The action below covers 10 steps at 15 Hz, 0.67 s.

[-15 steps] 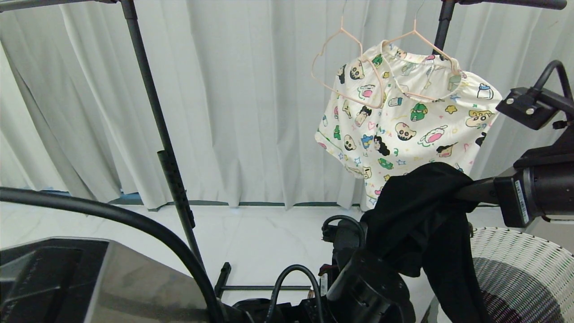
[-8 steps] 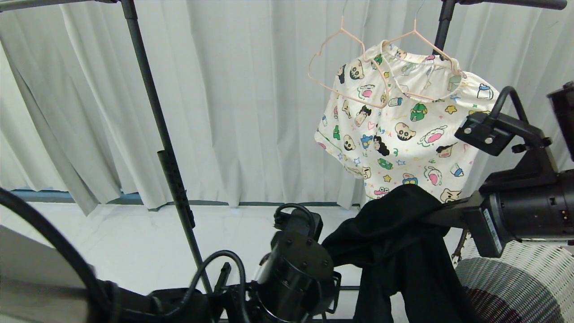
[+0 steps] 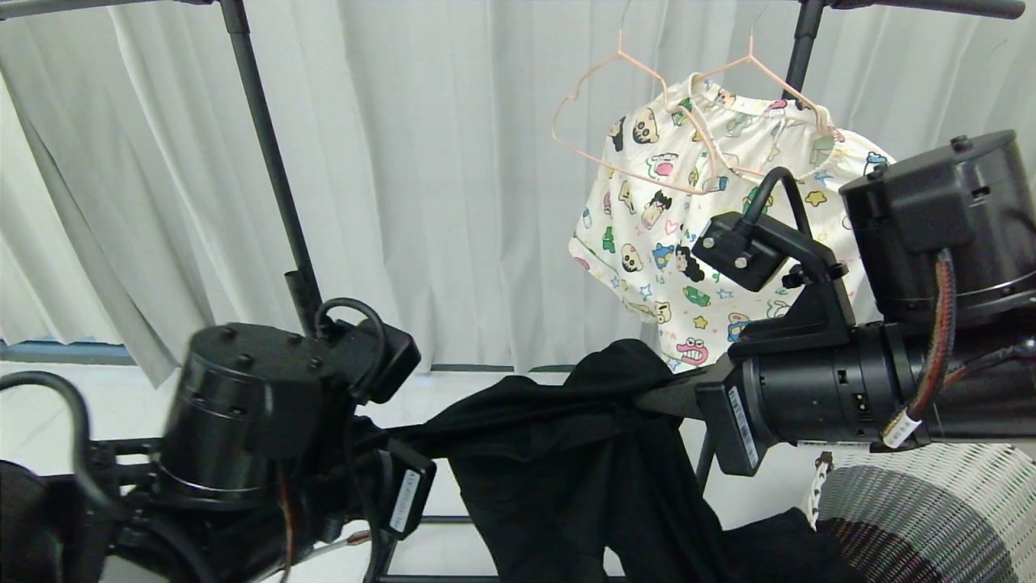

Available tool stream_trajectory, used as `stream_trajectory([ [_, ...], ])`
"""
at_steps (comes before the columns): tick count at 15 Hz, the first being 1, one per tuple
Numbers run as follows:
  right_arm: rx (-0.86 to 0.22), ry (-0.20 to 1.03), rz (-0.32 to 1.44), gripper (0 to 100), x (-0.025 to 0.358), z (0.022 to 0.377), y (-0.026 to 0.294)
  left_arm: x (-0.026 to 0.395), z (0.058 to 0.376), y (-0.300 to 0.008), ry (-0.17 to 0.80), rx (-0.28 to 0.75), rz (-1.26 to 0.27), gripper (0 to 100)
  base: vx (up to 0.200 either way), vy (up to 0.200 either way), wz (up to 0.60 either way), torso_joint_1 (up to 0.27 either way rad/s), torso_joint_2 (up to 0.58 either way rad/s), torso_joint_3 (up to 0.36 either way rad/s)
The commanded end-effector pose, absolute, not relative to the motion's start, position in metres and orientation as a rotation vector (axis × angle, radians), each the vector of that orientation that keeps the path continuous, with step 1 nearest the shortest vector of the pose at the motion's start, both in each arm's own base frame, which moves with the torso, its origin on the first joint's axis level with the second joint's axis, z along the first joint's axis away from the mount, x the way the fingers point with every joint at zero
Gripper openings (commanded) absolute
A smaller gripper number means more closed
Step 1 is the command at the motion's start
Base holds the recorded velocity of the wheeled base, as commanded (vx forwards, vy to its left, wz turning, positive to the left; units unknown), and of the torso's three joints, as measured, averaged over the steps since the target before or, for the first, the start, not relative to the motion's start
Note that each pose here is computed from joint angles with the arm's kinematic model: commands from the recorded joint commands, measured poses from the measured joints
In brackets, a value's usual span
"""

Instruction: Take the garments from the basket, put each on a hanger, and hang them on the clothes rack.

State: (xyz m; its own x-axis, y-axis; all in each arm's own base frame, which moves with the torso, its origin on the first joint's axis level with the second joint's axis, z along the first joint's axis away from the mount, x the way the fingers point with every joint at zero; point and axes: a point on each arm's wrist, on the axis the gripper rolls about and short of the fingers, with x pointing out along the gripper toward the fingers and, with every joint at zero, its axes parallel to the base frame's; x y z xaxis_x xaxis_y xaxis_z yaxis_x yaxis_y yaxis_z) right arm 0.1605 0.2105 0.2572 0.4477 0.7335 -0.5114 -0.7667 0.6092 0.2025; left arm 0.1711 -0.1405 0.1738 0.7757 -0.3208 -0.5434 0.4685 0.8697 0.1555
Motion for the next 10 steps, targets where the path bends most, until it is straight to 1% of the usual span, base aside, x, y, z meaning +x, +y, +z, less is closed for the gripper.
stream_trajectory([
  [1, -0.068, 0.615, 0.929, 0, 0.160, 0.255, 0.211, 0.158, 0.201, -0.120, 0.434, 0.271, -0.435, 0, 0.000, 0.000, 0.00, 0.000, 0.00, 0.000],
  [2, -0.079, 0.636, 0.925, 0, 0.156, 0.256, 0.206, 0.159, 0.206, -0.120, 0.409, 0.310, -0.458, 0, 0.000, 0.000, 0.00, 0.000, 0.00, 0.000],
  [3, -0.085, 0.646, 0.927, 0, 0.154, 0.256, 0.204, 0.160, 0.209, -0.121, 0.396, 0.321, -0.474, 0, 0.000, 0.000, 0.00, 0.000, 0.00, 0.000],
  [5, -0.096, 0.649, 0.953, 0, 0.147, 0.256, 0.208, 0.160, 0.218, -0.129, 0.362, 0.326, -0.551, 0, 0.000, 0.000, 0.00, 0.000, 0.00, 0.000],
  [7, -0.106, 0.652, 0.979, 0, 0.142, 0.255, 0.213, 0.156, 0.218, -0.135, 0.354, 0.331, -0.588, 0, 0.000, 0.000, 0.00, 0.000, 0.00, 0.000],
  [8, -0.109, 0.653, 0.985, 100, 0.141, 0.254, 0.214, 0.155, 0.218, -0.136, 0.354, 0.333, -0.597, 0, 0.000, 0.000, 0.00, 0.000, 0.00, 0.000],
  [10, -0.113, 0.656, 0.990, 100, 0.140, 0.253, 0.215, 0.156, 0.217, -0.138, 0.361, 0.337, -0.599, 0, 0.000, 0.000, 0.00, 0.000, 0.00, 0.000],
])
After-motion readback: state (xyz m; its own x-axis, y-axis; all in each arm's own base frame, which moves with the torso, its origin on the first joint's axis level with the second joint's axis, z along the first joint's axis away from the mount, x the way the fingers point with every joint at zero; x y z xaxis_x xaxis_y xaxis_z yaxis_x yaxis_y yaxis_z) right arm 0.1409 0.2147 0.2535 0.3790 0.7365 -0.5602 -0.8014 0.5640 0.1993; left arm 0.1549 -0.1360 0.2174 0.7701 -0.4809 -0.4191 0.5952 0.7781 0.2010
